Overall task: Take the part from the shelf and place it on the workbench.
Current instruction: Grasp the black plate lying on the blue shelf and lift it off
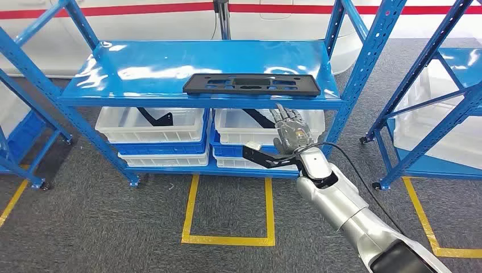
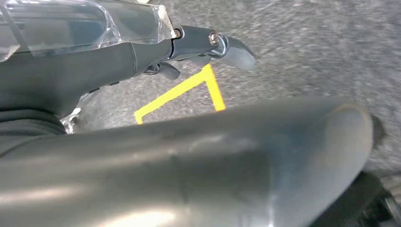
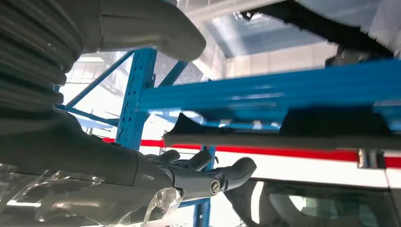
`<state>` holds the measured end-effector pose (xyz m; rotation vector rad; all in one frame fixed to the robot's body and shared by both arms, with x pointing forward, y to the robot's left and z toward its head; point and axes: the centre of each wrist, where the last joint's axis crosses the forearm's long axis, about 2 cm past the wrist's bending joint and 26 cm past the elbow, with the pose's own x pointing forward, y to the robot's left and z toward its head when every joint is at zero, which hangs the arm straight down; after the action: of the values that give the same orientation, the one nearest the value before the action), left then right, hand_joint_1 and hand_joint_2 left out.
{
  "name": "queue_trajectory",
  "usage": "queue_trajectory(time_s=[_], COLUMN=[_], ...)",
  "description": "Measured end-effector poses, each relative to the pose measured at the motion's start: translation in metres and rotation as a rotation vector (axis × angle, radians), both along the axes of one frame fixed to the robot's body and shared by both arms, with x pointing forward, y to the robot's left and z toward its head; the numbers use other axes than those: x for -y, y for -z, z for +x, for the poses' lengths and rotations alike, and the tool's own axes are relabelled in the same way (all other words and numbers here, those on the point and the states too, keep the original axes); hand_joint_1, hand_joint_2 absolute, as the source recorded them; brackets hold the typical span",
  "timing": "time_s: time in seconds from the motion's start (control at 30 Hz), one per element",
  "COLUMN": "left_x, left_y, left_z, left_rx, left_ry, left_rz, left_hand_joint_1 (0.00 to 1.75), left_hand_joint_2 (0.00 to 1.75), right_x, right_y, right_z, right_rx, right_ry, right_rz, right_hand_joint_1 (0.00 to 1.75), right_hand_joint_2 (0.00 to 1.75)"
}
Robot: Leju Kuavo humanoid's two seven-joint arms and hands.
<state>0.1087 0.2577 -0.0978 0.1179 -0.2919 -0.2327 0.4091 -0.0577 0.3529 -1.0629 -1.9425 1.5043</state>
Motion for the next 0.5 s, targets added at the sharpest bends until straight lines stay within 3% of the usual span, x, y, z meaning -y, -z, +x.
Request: queue_trajectory(time_s=[0.5], left_x=[-0.0018], left_y=[0.0005], left_z=[-0.0016], left_rx=[-0.005], left_ry=[0.01], left_rz=[0.008], left_hand_joint_1=[0.0], left_hand_joint_2=[0.0], right_x=[-0.0006], right_y=[0.0012], right_z=[0.0001], right_rx=[-0.015], right_ry=[0.008], right_rz=[0.004], right_hand_joint_1=[0.0], right_hand_joint_2=[1.75])
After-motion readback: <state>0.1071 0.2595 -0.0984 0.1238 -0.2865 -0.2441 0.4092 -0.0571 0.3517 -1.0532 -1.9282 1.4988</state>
